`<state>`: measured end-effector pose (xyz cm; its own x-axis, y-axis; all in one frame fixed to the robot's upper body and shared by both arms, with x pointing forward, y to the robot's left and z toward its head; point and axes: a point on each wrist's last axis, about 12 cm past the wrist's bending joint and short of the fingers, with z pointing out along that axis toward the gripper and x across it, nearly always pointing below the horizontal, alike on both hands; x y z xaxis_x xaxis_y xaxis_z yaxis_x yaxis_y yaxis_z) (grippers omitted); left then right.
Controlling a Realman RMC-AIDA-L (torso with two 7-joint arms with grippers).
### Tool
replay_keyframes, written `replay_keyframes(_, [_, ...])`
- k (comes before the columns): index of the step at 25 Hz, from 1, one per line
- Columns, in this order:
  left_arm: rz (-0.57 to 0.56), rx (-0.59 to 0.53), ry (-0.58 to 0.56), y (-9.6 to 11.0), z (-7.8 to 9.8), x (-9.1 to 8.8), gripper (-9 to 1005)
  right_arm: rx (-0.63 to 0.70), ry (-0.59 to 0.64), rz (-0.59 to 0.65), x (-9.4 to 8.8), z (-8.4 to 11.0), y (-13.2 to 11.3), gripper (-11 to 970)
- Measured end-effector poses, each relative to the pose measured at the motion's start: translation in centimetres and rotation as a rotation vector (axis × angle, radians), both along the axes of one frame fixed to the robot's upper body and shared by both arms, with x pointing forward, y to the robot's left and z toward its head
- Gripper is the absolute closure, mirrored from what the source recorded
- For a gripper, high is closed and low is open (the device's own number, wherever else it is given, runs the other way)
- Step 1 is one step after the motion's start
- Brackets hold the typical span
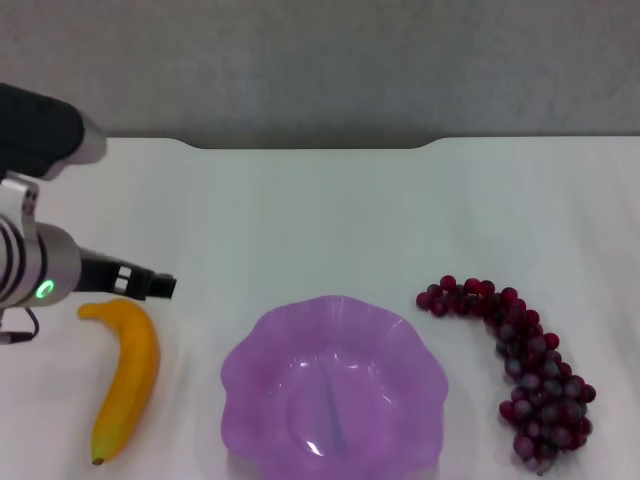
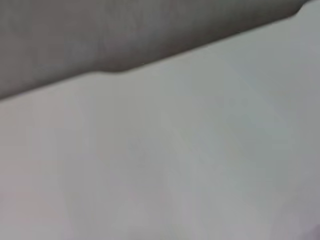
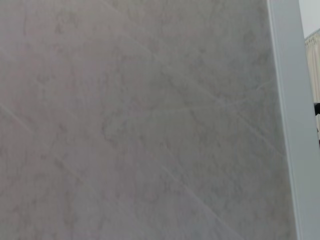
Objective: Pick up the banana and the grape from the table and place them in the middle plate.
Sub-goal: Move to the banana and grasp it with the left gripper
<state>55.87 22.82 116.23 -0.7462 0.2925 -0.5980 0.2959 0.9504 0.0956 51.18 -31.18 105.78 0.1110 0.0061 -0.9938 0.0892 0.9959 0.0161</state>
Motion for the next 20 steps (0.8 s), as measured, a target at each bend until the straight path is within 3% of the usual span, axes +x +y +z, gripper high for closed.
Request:
replay_keyframes(6, [0.056, 0.013, 0.12, -0.1, -1.9, 1.0, 122, 0.001, -0.002, 0.0, 0.0, 0.0, 0.0, 305])
replay_keyframes(20, [0.076, 0.057, 0.25, -0.3, -4.4, 1.8, 121, 0.0, -0.005, 0.0, -0.1, 0.0, 0.0, 307])
